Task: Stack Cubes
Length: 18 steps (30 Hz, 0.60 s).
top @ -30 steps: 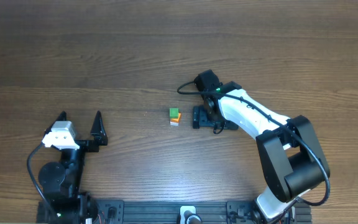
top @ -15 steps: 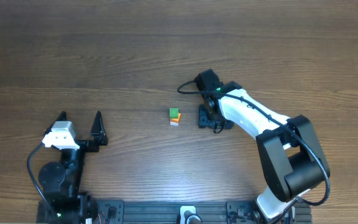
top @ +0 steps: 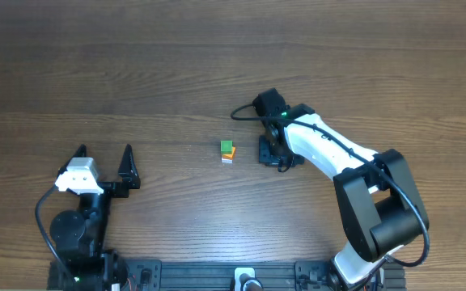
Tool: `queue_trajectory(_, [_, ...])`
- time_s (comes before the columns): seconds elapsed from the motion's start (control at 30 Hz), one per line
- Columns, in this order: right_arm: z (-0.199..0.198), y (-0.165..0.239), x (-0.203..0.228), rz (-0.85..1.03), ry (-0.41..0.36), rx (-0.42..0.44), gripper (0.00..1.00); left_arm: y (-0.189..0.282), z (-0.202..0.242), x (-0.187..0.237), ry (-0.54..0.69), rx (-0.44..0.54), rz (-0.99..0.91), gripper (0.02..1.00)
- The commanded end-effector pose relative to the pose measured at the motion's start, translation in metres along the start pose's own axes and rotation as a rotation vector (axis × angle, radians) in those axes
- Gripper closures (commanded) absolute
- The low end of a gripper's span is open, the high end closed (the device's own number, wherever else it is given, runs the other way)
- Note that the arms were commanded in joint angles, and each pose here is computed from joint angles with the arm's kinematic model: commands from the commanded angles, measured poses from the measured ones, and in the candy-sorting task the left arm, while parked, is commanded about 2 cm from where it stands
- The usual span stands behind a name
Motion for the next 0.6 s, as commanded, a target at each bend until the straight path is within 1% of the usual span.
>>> queue_trajectory(0.03, [0.003,0.017,-0.013,-0.034,-0.006,0.000,0.741,0.000,0.000,0.002,-0.015,0.002,-0.003,0.018])
queue_trajectory(0.23, [0.013,0.062,-0.018,-0.071,0.017,-0.008,0.774,0.000,0.000,0.002,-0.015,0.002,-0.003,0.020])
queue_trajectory(0.37, [0.030,0.101,-0.015,-0.116,0.063,-0.033,0.783,0.000,0.000,0.002,-0.015,0.002,-0.003,0.018])
queue_trajectory(0.6, [0.059,0.151,-0.002,-0.163,0.084,-0.056,0.792,0.000,0.000,0.002,-0.015,0.002,-0.003,0.018])
Point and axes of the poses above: each gripper's point midway between its finger pads, its own y axis back along the fingers, its own z axis along the line the jaws close on, x = y × z, the point moved 9 cm from there along y, back along the fingers, and after that the axes turned 5 degrees about -y, right-handed, at the moved point
